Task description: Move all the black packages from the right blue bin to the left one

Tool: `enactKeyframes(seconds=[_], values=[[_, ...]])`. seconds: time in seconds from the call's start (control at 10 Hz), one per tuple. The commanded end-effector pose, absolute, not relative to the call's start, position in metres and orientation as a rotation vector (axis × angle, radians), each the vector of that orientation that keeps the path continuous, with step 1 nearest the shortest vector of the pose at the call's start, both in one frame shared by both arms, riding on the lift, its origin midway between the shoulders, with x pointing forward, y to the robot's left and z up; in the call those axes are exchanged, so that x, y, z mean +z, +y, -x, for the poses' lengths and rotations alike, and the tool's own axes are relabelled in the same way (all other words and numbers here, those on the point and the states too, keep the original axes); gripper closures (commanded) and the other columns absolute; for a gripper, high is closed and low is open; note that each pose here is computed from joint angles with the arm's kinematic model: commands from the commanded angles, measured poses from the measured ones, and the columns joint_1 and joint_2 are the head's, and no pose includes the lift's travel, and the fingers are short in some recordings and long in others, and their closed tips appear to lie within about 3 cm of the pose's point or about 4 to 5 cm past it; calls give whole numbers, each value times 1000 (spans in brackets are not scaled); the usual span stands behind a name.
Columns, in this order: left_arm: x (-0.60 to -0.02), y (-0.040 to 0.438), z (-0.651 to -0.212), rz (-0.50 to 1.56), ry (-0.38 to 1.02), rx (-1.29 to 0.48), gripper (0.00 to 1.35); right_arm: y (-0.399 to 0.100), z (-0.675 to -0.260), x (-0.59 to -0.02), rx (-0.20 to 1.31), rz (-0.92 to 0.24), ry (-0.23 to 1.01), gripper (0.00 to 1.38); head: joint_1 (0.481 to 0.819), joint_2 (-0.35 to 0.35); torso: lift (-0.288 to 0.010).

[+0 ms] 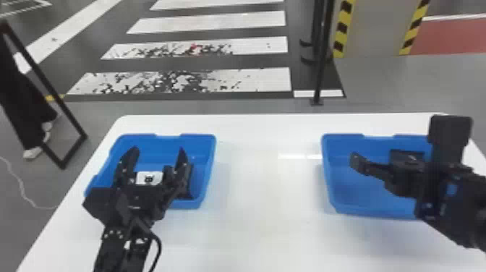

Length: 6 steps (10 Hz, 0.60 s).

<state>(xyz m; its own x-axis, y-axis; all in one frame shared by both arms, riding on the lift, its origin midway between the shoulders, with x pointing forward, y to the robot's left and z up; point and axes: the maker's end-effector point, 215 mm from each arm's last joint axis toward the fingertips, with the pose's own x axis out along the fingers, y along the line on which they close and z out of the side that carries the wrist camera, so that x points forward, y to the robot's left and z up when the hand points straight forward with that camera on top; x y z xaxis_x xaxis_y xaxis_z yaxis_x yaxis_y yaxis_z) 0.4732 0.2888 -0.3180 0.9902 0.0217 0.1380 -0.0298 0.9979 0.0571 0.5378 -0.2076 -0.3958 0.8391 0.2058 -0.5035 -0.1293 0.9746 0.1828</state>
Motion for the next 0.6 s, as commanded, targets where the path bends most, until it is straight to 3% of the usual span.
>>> enactKeyframes(seconds=[0.0, 0.2, 0.5], values=[[-316, 281, -471, -41, -151, 11, 137, -259, -559, -424, 68, -106, 644, 197, 695, 96, -140], [-315, 277, -470, -28, -153, 1, 140, -313, -567, -443, -28, -67, 761, 194, 695, 31, -140], [-316, 280, -466, -24, -157, 5, 144, -347, -562, -470, -93, -53, 872, 191, 695, -54, -140]])
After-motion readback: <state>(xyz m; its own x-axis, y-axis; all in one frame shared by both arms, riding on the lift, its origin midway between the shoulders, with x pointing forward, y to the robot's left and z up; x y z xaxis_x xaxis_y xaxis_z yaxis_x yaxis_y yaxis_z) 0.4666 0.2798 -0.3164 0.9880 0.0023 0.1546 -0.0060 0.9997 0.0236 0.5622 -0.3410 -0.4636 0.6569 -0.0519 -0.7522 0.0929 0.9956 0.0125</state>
